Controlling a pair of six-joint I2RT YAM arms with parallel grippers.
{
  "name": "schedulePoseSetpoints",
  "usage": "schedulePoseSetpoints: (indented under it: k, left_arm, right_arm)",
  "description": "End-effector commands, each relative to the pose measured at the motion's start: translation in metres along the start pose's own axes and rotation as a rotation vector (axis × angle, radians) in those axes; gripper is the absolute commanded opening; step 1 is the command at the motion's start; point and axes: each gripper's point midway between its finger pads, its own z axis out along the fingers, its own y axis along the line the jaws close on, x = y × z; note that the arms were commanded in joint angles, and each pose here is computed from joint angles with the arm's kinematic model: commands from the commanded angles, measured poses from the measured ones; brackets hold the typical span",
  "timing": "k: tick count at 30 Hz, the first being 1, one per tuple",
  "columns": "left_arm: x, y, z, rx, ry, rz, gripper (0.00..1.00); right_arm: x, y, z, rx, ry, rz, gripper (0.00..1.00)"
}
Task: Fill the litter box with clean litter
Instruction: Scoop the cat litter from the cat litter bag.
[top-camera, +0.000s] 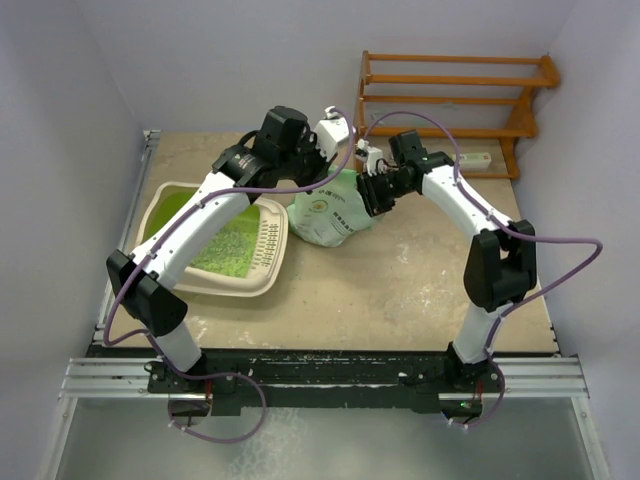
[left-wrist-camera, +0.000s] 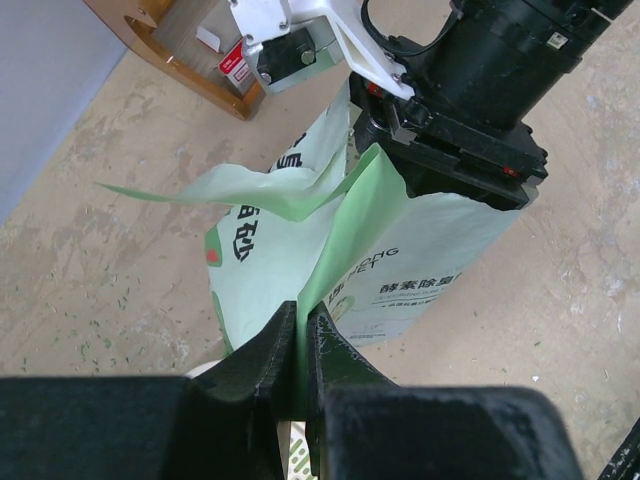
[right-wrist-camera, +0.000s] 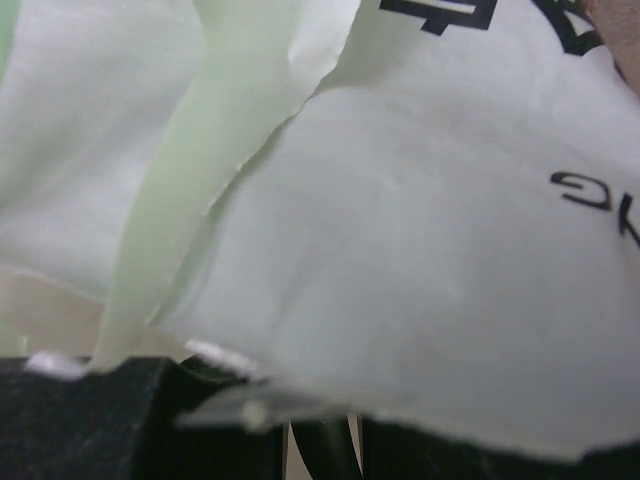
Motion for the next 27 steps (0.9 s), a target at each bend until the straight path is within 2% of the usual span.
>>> schedulePoseSetpoints:
  k: [1, 11, 27]
  left_arm:
    - [-0.072, 0.007, -0.030, -0.038, -0.253, 0.020, 0.03]
    - [-0.071, 0.007, -0.025, -0.033, -0.251, 0.023, 0.03]
    - [-0.070, 0.009, -0.025, -0.045, -0.253, 0.018, 0.03]
  right_arm:
    - [-0.019, 0.037, 0.004, -0.195, -0.043, 0.013, 0.00]
    - [-0.030, 0.043, -0.010, -0.394, -0.123, 0.125, 0.00]
    - [-0.046, 0.034, -0.045, -0.556, -0.237, 0.220, 0.00]
